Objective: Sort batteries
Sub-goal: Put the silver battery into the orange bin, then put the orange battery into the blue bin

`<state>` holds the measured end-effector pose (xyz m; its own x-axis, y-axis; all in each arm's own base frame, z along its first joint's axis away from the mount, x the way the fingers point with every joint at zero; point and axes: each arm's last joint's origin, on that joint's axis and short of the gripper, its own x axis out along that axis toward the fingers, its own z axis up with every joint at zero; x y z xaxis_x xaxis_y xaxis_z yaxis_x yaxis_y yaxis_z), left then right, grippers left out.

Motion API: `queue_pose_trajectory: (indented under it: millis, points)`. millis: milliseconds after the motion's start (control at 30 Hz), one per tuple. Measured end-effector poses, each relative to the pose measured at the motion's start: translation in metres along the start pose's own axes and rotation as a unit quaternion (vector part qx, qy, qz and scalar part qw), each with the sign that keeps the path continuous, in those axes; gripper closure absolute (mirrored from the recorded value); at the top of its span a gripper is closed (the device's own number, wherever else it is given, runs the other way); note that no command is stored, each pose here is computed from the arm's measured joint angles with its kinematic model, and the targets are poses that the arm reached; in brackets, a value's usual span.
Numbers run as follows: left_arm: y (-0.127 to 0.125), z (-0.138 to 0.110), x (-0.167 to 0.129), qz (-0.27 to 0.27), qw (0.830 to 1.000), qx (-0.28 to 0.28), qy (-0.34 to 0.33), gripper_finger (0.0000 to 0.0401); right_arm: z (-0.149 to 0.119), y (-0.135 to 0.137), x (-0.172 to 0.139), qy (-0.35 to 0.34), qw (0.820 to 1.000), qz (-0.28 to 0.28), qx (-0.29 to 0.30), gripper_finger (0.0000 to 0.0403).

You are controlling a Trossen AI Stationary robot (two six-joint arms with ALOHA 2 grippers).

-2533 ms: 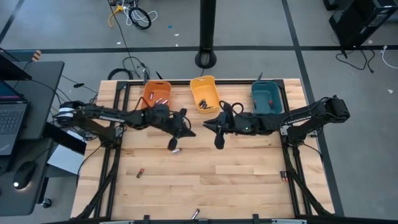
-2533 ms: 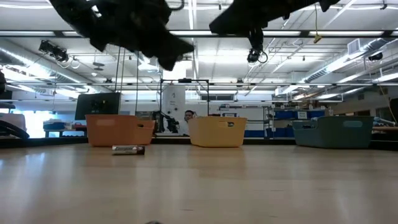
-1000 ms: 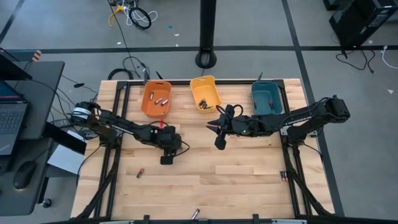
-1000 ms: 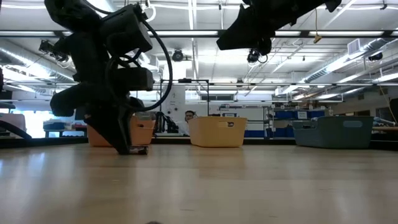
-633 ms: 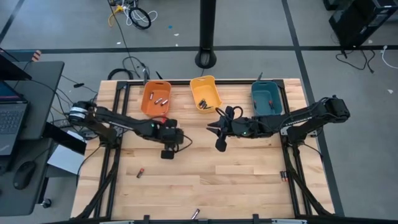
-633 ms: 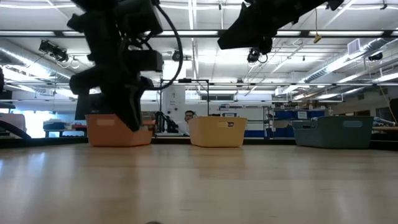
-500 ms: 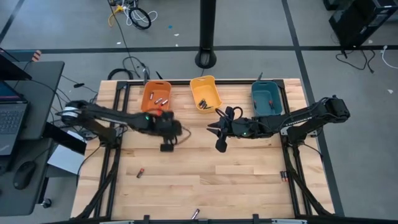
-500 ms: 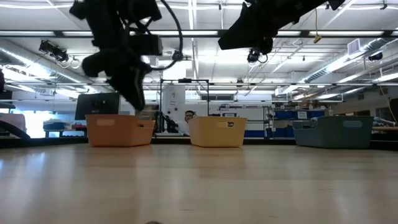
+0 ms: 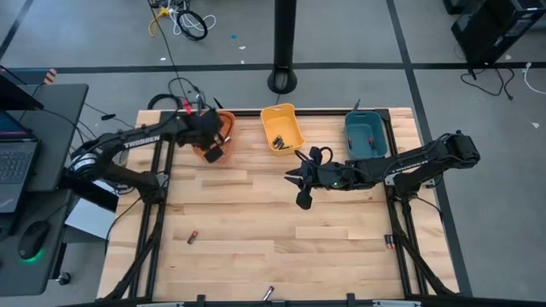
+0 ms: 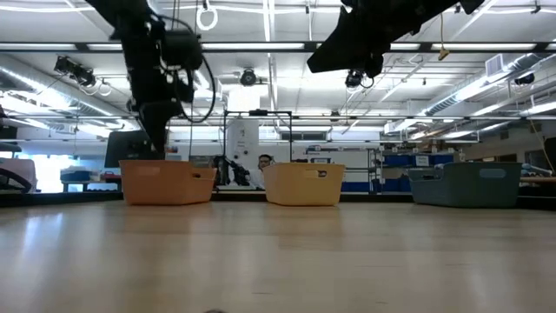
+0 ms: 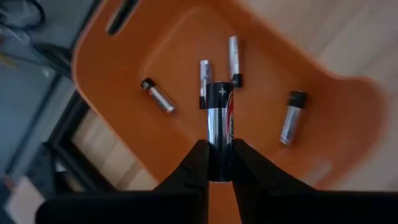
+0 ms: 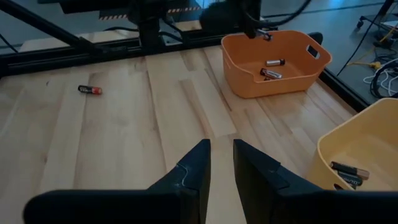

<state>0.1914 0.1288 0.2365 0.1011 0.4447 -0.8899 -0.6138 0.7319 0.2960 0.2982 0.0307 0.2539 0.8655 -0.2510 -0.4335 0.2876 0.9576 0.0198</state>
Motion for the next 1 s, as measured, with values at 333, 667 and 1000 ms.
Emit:
queue_pose_trajectory:
  millis: [333,667,1000]
  points:
    - [0.017,0.008,0.056,-0.060,0.997,-0.026,0.038,0.0353,0.000,0.000,0.000,0.001,1.000,0.000,0.000,0.0327]
    - [0.015,0.014,0.082,-0.061,0.997,-0.018,0.049,0.0319,-0.001,0.000,0.000,0.005,1.000,0.000,-0.002,0.0329]
    - [0.020,0.029,0.042,-0.043,0.998,-0.009,-0.035,0.0266,-0.001,0.000,0.000,0.006,1.000,0.000,-0.005,0.0329]
